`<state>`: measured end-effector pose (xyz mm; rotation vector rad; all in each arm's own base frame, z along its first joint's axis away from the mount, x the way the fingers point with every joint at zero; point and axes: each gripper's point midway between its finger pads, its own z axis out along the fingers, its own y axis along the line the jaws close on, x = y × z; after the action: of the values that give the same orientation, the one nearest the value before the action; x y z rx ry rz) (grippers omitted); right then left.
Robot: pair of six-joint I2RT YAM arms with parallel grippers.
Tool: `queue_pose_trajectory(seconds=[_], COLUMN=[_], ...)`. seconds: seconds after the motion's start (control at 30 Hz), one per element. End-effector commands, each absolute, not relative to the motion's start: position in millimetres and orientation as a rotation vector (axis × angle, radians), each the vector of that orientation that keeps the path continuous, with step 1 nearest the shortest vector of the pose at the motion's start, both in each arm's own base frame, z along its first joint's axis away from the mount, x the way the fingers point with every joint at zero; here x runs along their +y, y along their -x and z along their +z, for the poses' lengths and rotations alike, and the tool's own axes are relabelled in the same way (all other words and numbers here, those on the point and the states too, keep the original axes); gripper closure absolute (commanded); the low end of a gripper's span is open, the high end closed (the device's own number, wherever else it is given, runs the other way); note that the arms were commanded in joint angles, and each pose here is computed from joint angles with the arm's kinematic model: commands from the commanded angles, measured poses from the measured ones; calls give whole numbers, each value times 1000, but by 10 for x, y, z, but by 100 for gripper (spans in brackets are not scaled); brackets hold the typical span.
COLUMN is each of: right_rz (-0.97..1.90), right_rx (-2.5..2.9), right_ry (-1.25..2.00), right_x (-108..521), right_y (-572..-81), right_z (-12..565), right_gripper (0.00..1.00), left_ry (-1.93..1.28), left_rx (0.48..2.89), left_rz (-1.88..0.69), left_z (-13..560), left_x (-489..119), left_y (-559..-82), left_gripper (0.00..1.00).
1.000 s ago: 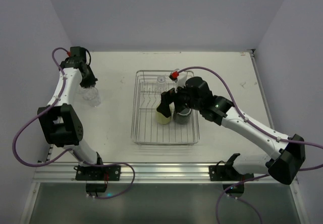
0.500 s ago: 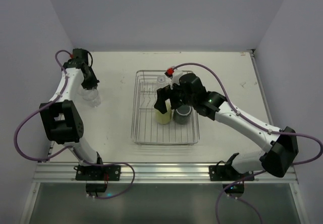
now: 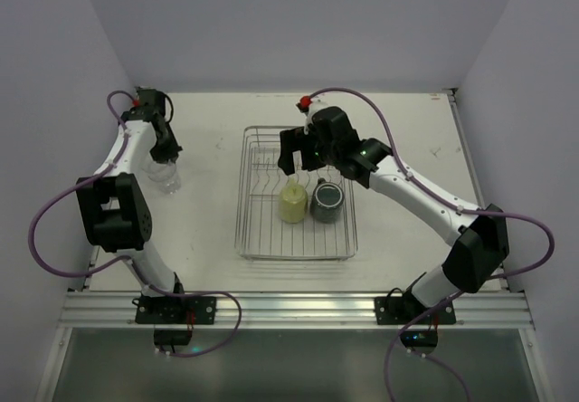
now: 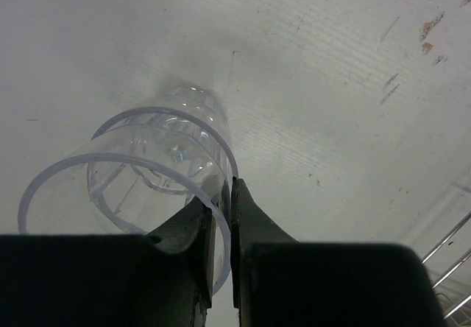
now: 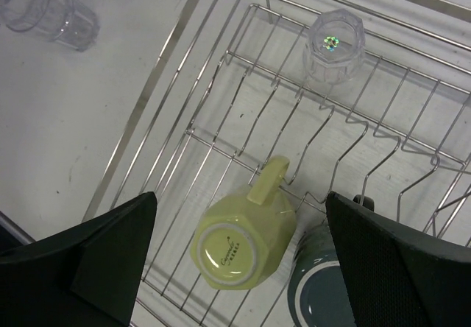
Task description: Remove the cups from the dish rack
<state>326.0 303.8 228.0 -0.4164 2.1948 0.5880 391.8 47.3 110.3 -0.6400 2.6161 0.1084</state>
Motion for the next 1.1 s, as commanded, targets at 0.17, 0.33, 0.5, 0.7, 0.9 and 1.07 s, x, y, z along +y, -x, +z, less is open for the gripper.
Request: queue_pose_trajectory(seconds=[0.17,0.33,0.5,0.7,0.9,1.07], right_rz=[566,562,543,493,306,222], right_rx=[2202,2204,2216,2210,2227,2253], right_ry=[400,394,398,417,402,394], right_x=[3042,3023,3019,3057,3017,3071], right_y=[-3418,-3494,-3577,-3788,-4133,-4352], right_z=[2308,2300,2232,2214,1985,1816], right_gripper=[1,1,1,1,1,1], left_ry=[630,634,637,622,569,443], left_rx=[2568,2541,2500,2391,2224,2085], left_rz=[145,158,146,92,-22,-333], left_z=[1204,1340,1559,2147,2928,3384], left_x=[499,526,522,457,293,-161], left_y=[-4017,-4016,-4003,-3959,-3863,-3739], left_gripper=[70,53,47,42,39,39])
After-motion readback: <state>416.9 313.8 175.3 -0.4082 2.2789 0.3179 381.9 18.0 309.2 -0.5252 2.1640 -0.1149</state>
